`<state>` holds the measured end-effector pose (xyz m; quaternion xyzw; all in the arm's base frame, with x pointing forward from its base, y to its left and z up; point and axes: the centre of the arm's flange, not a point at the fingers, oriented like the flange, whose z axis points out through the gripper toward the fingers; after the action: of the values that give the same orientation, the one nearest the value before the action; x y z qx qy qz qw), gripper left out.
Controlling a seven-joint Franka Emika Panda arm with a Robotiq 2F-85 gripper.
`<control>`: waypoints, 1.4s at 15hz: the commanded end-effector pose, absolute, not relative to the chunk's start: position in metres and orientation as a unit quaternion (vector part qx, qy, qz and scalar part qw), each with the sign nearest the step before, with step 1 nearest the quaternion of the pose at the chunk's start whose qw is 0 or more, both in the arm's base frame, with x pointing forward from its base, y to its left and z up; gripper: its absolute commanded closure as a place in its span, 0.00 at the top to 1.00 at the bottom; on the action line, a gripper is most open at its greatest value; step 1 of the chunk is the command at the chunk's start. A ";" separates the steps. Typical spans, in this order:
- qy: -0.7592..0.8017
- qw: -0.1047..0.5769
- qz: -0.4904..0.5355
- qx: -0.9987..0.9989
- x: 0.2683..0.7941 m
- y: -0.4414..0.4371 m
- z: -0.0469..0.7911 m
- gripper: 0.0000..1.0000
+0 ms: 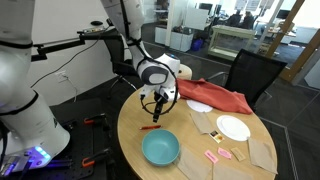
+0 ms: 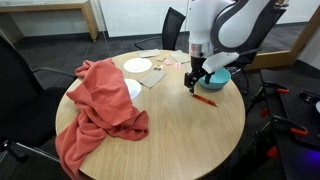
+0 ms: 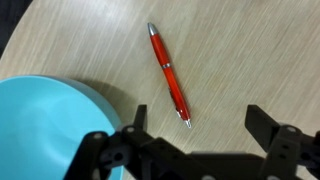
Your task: Put the pen in the bowl
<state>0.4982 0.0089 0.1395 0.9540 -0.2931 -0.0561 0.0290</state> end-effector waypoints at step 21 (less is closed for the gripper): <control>-0.280 0.071 -0.045 0.956 0.520 0.022 0.071 0.46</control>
<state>0.5160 0.0209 0.0745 0.9600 -0.2665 -0.0530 0.0671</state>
